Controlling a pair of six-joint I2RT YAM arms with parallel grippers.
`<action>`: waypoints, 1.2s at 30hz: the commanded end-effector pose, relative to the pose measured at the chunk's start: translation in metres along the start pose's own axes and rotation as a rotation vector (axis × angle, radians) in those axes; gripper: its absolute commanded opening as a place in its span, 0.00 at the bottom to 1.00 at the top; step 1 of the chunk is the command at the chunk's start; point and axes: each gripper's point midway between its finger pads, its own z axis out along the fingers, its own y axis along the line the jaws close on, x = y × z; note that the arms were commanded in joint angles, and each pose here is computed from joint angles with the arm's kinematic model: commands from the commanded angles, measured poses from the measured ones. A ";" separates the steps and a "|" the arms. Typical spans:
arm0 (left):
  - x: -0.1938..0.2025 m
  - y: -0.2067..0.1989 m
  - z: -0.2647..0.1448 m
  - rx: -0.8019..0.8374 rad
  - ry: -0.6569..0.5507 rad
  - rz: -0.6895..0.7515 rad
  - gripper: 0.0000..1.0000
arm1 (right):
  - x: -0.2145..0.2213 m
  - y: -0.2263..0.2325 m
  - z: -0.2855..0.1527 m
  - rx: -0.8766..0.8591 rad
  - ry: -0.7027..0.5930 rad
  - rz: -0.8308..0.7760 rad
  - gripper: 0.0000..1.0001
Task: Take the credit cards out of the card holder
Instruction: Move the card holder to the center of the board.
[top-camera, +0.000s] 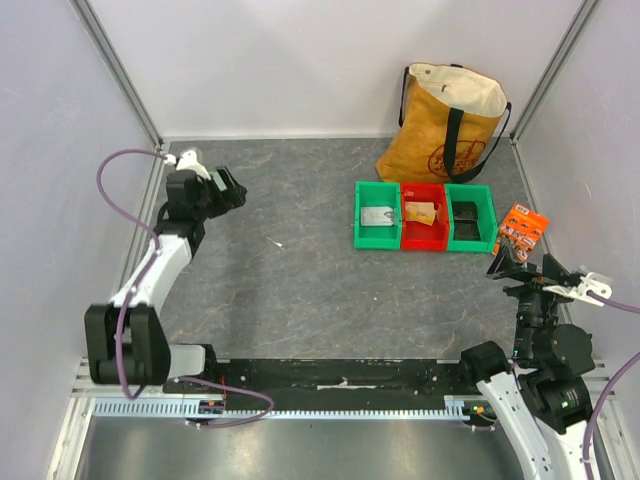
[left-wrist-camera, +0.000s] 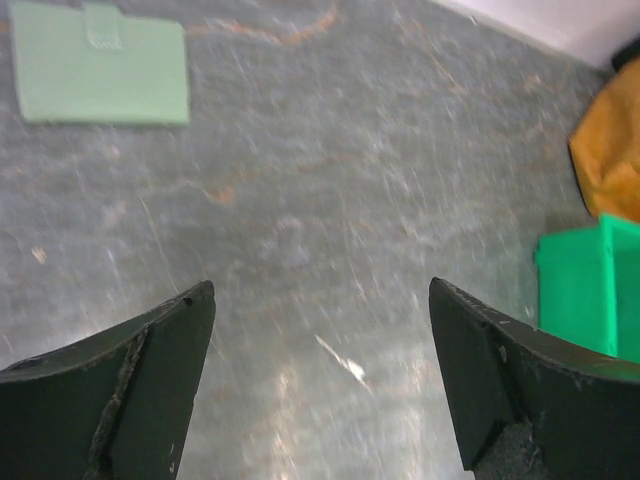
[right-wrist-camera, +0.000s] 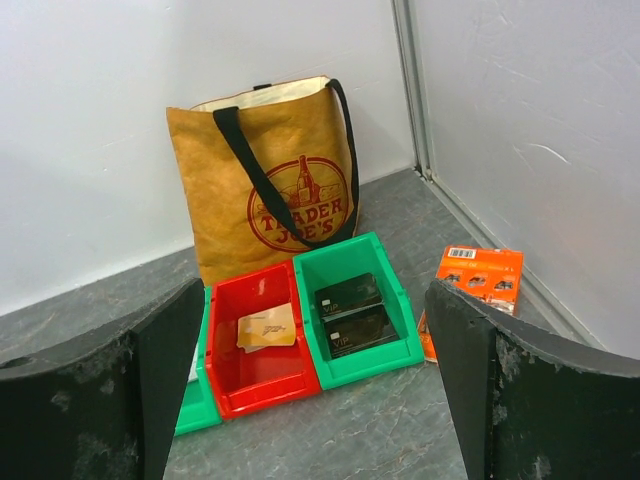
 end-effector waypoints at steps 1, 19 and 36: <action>-0.073 0.028 0.035 0.006 -0.150 -0.074 0.92 | -0.003 0.005 0.001 -0.034 -0.019 -0.018 0.98; -0.061 0.161 0.162 0.099 0.058 -0.195 0.85 | 0.007 0.013 0.007 -0.065 0.014 -0.052 0.98; -0.005 0.184 0.195 0.101 0.221 -0.411 0.49 | 0.013 0.014 0.011 -0.057 0.042 -0.074 0.98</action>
